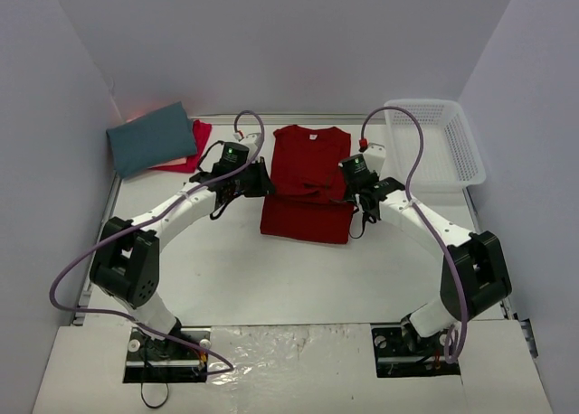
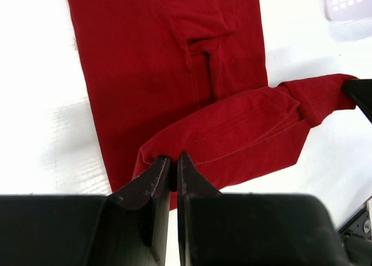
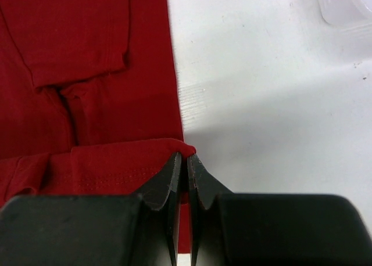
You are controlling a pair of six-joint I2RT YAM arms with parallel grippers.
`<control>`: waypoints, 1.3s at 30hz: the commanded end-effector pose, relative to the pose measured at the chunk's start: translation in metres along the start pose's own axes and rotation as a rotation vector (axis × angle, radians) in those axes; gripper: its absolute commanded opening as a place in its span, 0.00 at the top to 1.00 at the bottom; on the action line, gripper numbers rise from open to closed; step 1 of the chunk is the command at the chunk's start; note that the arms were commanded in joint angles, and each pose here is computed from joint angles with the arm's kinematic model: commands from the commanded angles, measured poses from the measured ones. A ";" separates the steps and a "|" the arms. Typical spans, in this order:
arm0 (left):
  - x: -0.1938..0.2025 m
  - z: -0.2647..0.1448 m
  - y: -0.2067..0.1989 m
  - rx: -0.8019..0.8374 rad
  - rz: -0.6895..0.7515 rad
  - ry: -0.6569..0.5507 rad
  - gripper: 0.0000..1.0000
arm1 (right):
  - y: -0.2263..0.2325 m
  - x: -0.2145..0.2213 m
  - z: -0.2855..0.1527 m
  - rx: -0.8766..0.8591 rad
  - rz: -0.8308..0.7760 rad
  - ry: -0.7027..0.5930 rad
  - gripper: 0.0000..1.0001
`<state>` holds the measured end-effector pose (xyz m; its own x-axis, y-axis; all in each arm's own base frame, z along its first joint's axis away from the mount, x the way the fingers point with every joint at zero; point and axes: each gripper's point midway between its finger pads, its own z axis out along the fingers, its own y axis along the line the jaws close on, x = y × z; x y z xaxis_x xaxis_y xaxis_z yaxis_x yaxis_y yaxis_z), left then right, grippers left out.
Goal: Fold and stack the t-shirts
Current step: Fold the folded rectangular tshirt in 1/3 of the way
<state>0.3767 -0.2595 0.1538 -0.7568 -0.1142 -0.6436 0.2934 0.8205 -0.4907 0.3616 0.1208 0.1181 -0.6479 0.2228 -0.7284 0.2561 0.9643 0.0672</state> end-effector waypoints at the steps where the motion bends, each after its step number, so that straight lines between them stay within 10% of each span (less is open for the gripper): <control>1: -0.026 -0.003 -0.002 0.005 0.029 -0.056 0.98 | 0.005 -0.022 0.003 -0.006 0.000 -0.037 1.00; 39: -0.043 0.055 0.027 0.027 0.006 -0.011 0.98 | 0.014 -0.027 0.073 0.012 -0.040 0.030 1.00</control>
<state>0.4317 -0.2612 0.1066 -0.8029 -0.1099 -0.5859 0.2601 0.8198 -0.5102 0.4207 0.1209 0.0758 -0.7063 0.1884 -0.6824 0.2311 0.9725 0.0293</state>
